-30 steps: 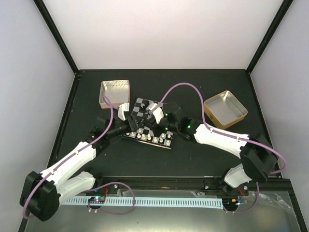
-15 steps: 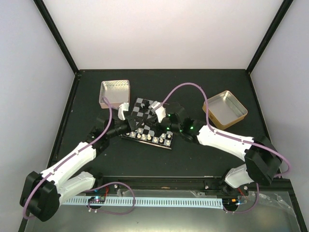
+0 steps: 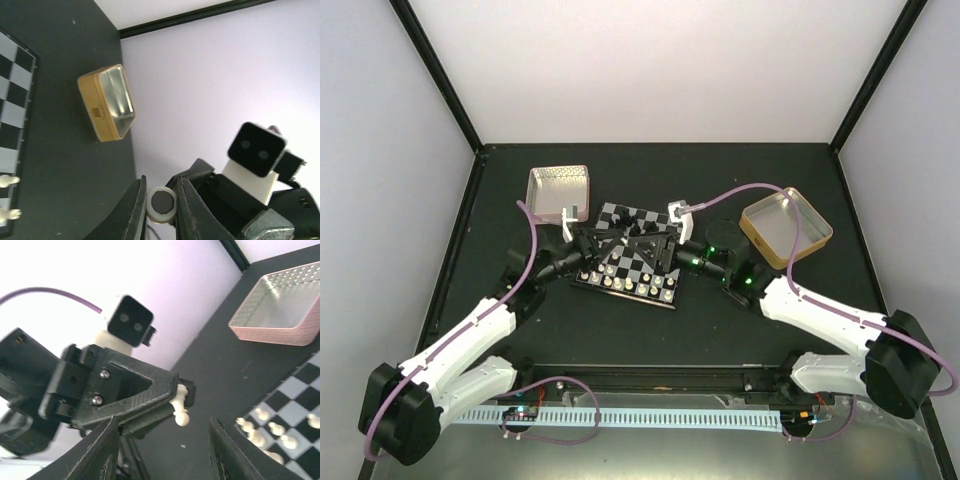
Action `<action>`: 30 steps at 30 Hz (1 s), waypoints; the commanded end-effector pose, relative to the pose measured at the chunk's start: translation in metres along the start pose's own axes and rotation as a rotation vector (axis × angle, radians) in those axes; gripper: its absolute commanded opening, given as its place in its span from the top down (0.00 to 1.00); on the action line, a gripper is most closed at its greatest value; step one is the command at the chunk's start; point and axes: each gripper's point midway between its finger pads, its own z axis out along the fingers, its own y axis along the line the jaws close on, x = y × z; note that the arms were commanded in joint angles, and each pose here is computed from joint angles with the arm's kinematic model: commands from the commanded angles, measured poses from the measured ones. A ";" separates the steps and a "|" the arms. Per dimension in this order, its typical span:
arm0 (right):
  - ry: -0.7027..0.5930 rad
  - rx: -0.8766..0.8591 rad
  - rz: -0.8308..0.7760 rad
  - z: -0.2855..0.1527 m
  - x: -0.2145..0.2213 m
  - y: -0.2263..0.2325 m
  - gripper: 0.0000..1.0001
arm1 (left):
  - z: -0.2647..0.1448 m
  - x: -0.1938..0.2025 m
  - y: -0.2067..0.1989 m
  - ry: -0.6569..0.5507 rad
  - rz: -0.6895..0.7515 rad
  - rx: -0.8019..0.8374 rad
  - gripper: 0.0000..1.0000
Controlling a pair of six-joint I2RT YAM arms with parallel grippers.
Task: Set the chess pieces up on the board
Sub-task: Place the chess piece on the chessboard.
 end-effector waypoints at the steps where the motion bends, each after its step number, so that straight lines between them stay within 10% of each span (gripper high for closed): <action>1: -0.046 -0.134 0.245 0.000 -0.021 0.026 0.51 | -0.004 -0.005 -0.040 -0.005 -0.113 0.144 0.96; 30: -0.061 -0.200 0.446 0.016 -0.039 0.028 0.81 | -0.006 -0.006 -0.043 -0.010 -0.212 0.210 0.96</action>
